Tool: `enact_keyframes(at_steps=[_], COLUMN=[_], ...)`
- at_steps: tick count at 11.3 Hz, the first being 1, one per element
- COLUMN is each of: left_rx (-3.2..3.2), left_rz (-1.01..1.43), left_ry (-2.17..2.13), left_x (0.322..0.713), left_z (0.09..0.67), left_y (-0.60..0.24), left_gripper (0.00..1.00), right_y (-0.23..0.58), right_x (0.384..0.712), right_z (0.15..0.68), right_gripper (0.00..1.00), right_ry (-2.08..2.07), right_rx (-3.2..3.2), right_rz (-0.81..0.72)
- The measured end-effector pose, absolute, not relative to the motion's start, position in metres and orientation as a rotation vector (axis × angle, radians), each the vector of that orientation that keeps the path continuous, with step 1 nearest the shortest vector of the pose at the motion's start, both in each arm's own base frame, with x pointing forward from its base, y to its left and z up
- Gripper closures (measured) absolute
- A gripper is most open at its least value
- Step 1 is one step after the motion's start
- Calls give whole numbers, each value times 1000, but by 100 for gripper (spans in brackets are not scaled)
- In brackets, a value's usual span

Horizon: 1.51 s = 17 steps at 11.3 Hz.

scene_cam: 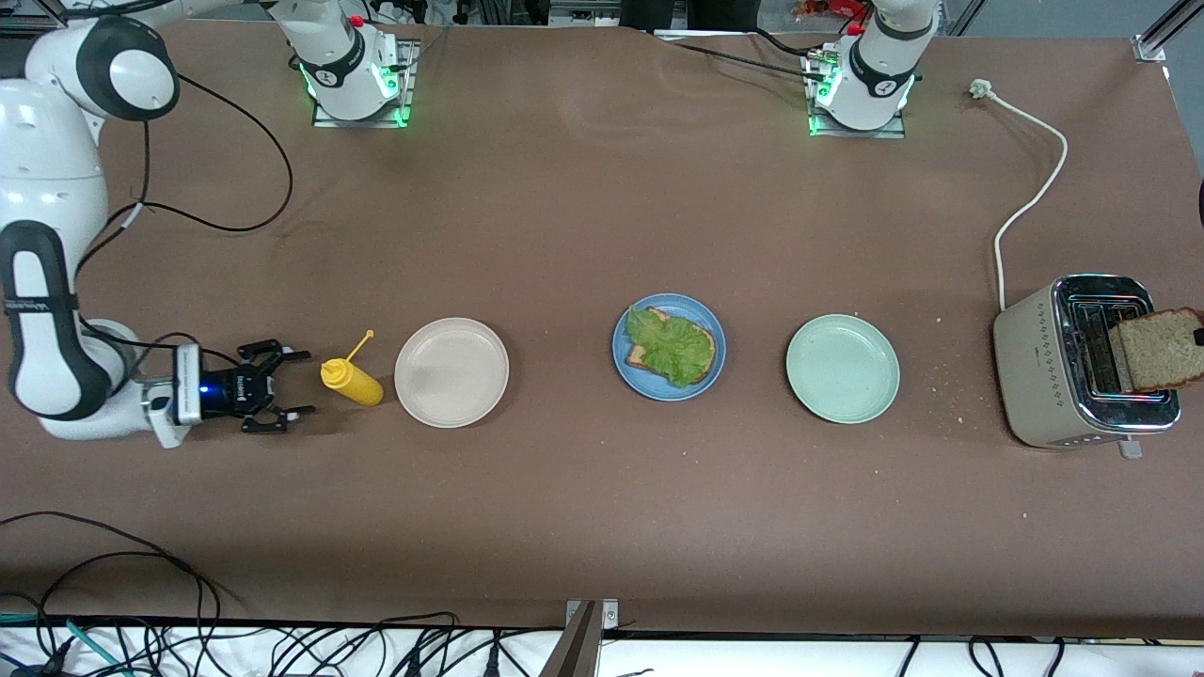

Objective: Make sandwich in blue plate with both arms

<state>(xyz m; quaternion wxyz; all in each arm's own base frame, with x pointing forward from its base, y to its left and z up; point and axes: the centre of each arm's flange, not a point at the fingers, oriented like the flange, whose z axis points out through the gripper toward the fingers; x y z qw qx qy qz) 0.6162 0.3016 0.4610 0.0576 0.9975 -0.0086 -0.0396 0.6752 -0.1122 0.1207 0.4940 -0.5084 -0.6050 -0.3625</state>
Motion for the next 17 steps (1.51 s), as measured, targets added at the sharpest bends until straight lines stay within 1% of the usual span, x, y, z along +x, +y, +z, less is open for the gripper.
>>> enact_keyframes(at_steps=[2,5,7,9,10,12,15,17], left_rx=[3003,2904,2833,2757,2698,2561,2357,2274], left_rz=[-167,-211,-246,-349,-420,-492,-570,-586], left_ry=[-121,-358,-338,-278,-273,-275,-216,-316], left_x=[616,629,634,633,631,636,652,648], left_z=[493,528,534,524,508,464,378,324], left_y=[258,136,52,-54,-107,-175,-216,-245], left_gripper=[92,92,92,92,92,92,92,92], right_y=[-131,-139,-123,-108,-106,-97,-48,-22], right_x=[684,696,706,712,712,705,684,667], right_z=[172,245,281,326,354,404,467,493], right_gripper=[0,0,0,0,0,0,0,0], right_ry=[-1580,-1646,-1628,-1606,-1589,-1490,-1239,-1097], right_rx=[-1313,-1473,-1600,-1779,-1880,-2120,-2452,-2607], right_rz=[-765,-561,-423,-273,-215,-106,59,84])
